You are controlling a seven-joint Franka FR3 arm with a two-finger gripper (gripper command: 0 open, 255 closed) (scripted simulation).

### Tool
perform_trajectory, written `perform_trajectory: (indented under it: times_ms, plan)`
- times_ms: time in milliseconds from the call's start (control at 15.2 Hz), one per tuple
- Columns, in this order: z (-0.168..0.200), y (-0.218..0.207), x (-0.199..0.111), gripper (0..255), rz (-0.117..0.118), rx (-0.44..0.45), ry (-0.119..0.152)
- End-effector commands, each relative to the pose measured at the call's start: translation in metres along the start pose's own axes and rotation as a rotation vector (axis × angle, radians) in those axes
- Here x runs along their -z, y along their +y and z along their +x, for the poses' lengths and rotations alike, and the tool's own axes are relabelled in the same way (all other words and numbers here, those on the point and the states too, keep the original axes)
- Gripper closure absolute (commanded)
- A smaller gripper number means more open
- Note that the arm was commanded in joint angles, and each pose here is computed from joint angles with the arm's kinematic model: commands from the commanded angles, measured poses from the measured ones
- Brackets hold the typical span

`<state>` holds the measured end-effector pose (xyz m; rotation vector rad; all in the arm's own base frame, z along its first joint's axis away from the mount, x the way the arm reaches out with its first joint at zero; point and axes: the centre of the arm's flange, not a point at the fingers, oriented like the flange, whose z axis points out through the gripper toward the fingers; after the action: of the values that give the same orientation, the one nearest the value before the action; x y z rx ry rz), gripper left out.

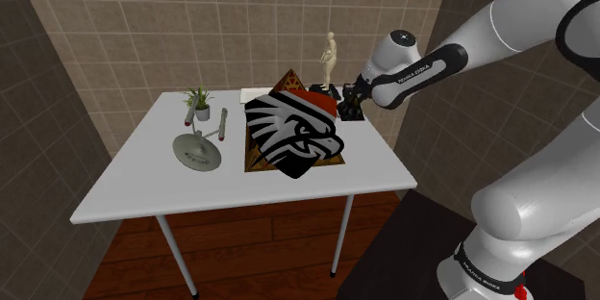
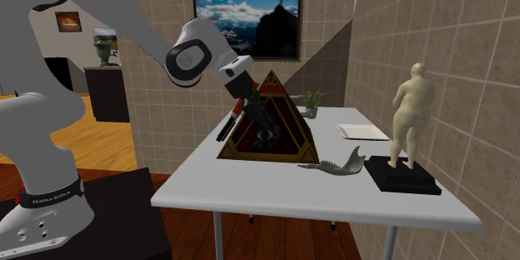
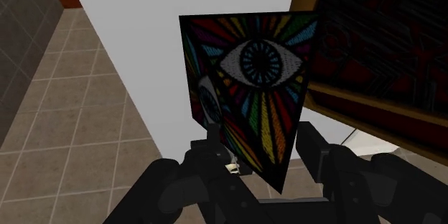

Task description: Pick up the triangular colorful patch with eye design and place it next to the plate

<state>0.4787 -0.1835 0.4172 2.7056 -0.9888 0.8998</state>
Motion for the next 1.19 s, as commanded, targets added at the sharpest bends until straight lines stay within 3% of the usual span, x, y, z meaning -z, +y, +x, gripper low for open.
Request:
perform_trajectory:
  times_ms: [0,726,1122]
  plan:
    - [0.005,-0.001,0.009,255,0.001,0.0,0.0]
    - [0.036,-0.006,0.052,255,0.001,0.0,0.0]
    - [0.084,-0.055,0.014,255,0.001,0.0,0.0]
